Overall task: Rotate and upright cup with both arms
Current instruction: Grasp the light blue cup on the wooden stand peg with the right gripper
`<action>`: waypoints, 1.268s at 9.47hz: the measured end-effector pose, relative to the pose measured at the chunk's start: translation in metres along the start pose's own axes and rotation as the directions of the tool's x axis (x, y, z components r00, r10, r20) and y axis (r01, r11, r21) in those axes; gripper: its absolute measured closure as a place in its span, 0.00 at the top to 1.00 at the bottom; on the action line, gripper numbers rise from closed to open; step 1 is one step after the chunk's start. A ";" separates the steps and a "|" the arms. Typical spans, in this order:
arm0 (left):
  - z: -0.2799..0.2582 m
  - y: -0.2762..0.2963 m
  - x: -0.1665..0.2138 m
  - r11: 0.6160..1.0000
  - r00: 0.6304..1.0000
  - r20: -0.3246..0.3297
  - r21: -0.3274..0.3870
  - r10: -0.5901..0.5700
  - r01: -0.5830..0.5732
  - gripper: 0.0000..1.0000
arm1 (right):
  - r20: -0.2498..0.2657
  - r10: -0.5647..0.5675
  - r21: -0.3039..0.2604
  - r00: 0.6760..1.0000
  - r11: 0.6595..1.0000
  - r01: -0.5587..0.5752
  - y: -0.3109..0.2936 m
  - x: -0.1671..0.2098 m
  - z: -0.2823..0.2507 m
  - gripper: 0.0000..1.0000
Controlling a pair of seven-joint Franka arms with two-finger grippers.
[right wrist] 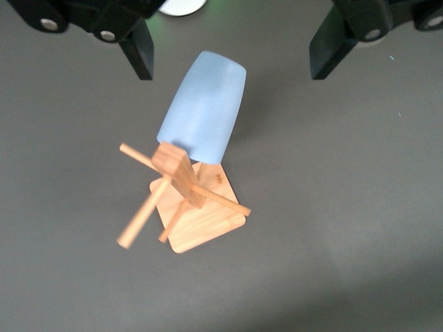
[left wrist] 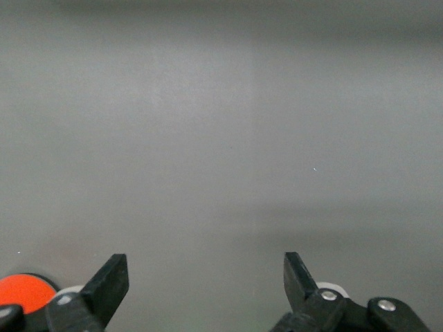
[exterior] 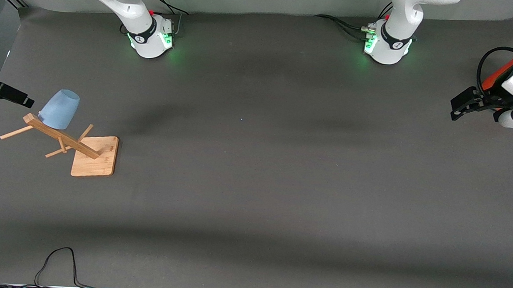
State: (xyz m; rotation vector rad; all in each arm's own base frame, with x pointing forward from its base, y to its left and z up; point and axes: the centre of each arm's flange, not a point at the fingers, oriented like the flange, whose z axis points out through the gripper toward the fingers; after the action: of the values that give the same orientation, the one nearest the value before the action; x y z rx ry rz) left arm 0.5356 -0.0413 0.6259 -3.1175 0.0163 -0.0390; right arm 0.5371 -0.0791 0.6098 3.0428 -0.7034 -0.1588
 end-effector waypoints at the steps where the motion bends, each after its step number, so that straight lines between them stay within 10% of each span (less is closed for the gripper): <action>1: 0.000 0.000 0.000 1.000 1.000 0.003 0.000 0.000 0.000 1.00 | 0.007 0.125 -0.001 0.992 0.992 -0.125 0.002 -0.005 0.002 1.00; 4: 0.000 0.000 0.000 1.000 1.000 0.004 0.000 0.000 0.000 1.00 | 0.020 0.435 -0.012 0.900 0.900 -0.435 0.005 -0.013 0.010 1.00; 7: 0.001 0.000 0.000 1.000 1.000 0.005 0.000 0.001 -0.001 1.00 | 0.020 0.506 -0.006 0.862 0.862 -0.506 0.015 -0.008 0.032 1.00; 12: 0.001 0.002 0.000 1.000 1.000 0.005 0.000 0.003 -0.003 1.00 | 0.001 0.367 0.061 0.930 0.928 -0.367 0.022 -0.020 0.099 1.00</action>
State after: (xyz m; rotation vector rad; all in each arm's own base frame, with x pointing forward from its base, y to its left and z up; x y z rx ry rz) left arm 0.5353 -0.0428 0.6250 -3.1171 0.0210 -0.0308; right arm 0.4996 -0.0891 0.5138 2.8919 -1.2789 -0.1166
